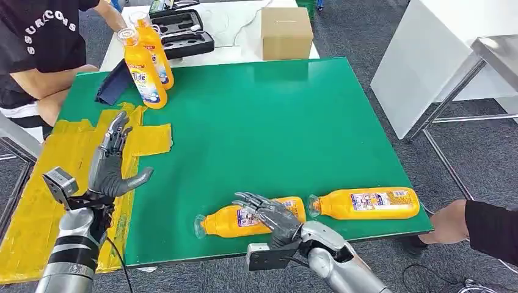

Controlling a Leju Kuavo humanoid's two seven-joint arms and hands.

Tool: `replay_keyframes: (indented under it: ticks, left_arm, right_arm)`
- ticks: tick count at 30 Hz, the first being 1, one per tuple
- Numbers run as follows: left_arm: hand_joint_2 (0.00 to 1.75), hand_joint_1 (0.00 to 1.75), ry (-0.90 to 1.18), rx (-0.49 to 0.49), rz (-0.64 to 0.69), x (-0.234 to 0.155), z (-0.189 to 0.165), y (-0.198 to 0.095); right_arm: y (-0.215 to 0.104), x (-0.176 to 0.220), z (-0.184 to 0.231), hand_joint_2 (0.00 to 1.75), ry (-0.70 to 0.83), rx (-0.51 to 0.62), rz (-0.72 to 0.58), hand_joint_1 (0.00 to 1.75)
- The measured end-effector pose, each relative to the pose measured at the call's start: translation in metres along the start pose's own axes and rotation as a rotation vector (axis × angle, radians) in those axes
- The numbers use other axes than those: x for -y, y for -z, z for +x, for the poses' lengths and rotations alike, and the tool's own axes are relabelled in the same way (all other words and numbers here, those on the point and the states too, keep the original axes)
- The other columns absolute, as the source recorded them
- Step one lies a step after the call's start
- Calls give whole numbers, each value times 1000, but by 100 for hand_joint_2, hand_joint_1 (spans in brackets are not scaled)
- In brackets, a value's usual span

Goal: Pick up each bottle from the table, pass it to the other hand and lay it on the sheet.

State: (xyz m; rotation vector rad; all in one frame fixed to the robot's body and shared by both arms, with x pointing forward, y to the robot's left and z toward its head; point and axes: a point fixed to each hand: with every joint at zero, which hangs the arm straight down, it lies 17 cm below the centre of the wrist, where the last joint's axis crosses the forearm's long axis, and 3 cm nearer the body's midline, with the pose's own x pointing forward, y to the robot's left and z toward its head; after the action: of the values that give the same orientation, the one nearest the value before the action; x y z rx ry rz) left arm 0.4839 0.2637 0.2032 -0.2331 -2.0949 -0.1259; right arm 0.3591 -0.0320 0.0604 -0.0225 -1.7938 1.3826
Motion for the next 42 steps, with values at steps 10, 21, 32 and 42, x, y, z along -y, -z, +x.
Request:
replay_keyframes:
  ticks: [10, 21, 32, 42]
  left_arm:
    - [175, 0, -8, -18, 10, 0, -6, -9]
    - [175, 0, -18, -22, 18, 1, -8, -12]
    - [175, 0, -17, -25, 25, -1, -9, -13]
    - [175, 0, -24, -48, 34, -3, -17, -18]
  right_arm:
    - [-3, 5, -29, 175, -175, -119, -22, 0]
    - [1, 5, -47, 175, -237, -198, -21, 0]
    - [4, 10, -74, 175, -341, -300, -9, 0]
    - [6, 8, -99, 175, -348, -363, 54, 173]
